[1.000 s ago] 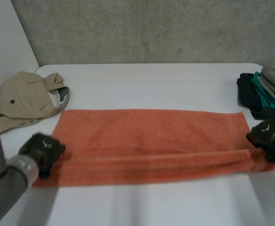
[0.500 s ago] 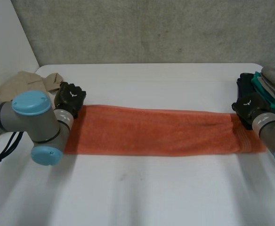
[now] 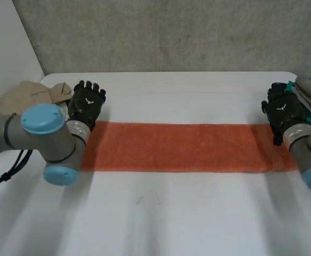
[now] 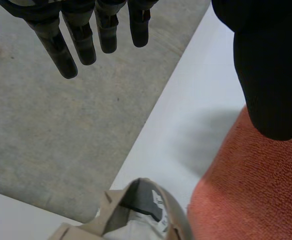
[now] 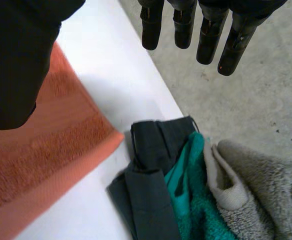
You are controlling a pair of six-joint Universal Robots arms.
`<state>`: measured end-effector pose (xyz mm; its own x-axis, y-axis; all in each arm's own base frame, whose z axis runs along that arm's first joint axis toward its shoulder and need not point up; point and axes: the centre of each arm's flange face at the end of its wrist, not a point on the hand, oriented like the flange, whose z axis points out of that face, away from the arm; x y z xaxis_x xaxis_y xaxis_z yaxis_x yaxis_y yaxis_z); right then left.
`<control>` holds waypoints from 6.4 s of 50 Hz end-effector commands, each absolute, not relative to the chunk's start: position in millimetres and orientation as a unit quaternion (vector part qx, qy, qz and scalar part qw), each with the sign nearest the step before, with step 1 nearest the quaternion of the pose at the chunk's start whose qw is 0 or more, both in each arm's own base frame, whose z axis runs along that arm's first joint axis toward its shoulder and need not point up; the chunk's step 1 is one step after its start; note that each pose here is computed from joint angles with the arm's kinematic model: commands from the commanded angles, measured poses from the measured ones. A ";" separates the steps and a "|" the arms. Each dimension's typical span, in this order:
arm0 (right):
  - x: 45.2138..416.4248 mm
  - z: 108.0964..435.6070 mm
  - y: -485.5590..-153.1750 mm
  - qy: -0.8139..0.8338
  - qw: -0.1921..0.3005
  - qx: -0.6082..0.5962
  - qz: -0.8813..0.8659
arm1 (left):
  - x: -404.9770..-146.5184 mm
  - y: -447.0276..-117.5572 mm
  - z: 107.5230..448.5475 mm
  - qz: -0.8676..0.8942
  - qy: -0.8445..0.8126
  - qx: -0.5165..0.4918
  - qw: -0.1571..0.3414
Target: Fold the laundry.
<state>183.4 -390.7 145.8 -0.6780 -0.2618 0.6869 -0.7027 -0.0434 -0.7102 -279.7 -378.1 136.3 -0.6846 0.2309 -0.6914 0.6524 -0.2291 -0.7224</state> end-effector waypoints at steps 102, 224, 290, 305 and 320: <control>308.0 168.0 -235.9 -0.673 -0.061 0.412 0.612 | -303.4 -266.5 205.2 -0.717 0.619 0.321 -0.019; 324.0 198.3 -248.8 -0.692 -0.105 0.392 0.598 | -344.3 -230.8 226.4 -0.659 0.681 0.310 -0.073; 372.8 91.7 -245.5 -0.587 -0.106 0.471 0.650 | -332.4 -238.6 252.0 -0.593 0.622 0.437 -0.266; 347.4 132.0 -277.6 -0.601 -0.110 0.419 0.671 | -329.2 -242.1 253.3 -0.596 0.624 0.433 -0.262; 274.9 181.4 -368.6 -0.530 -0.077 0.402 0.743 | -327.6 -242.7 261.9 -0.606 0.617 0.430 -0.260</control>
<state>292.8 -332.5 152.4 -0.6711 -0.5852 0.4551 -0.3611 -0.2781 -0.8901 -326.6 -242.9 259.9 -0.4959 0.8454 -0.1982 0.2205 -0.0982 -0.9704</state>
